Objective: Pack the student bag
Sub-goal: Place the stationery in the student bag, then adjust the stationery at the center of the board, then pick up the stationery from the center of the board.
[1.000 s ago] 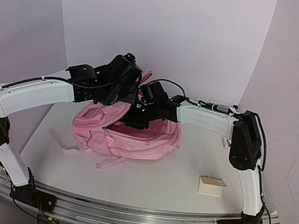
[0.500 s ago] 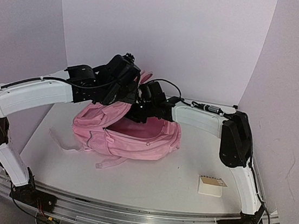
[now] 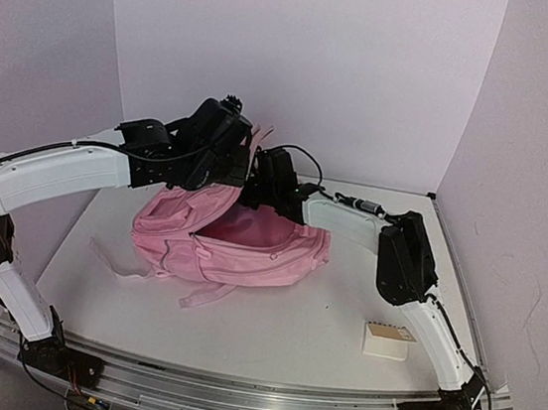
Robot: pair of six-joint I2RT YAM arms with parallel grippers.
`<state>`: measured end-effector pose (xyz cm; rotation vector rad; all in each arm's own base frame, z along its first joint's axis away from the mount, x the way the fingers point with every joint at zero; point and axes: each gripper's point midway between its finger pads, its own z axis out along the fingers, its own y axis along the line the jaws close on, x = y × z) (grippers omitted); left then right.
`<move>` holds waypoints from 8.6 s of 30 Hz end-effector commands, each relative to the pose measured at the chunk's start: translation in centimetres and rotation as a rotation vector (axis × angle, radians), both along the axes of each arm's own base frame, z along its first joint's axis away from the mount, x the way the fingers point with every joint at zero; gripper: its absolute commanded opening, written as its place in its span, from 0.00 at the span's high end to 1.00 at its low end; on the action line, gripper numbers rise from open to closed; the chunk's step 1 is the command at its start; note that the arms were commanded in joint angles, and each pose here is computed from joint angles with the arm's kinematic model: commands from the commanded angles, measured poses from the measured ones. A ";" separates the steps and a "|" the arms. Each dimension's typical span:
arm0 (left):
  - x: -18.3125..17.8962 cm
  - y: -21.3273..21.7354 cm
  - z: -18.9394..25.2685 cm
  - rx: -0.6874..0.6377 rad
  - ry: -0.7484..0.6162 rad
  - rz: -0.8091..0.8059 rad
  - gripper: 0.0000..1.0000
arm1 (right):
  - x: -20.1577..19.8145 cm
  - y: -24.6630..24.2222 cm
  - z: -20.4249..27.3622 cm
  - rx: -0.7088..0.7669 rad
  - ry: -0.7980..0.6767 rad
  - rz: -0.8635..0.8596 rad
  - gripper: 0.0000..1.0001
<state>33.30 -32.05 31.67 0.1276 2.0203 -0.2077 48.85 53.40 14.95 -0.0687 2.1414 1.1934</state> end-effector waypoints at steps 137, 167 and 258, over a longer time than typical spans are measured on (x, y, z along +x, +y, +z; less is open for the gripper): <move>-8.9 -26.4 -26.6 0.020 0.598 -0.964 0.30 | -23.1 -35.7 -15.2 -0.366 0.609 0.169 0.68; -13.8 -20.0 -34.8 -0.018 0.989 -0.622 0.93 | -27.1 -36.2 -14.3 -0.170 0.828 -0.234 0.31; -15.4 -20.8 -8.5 -0.753 0.595 -1.186 0.50 | -24.7 -28.9 10.8 0.361 0.019 0.131 1.00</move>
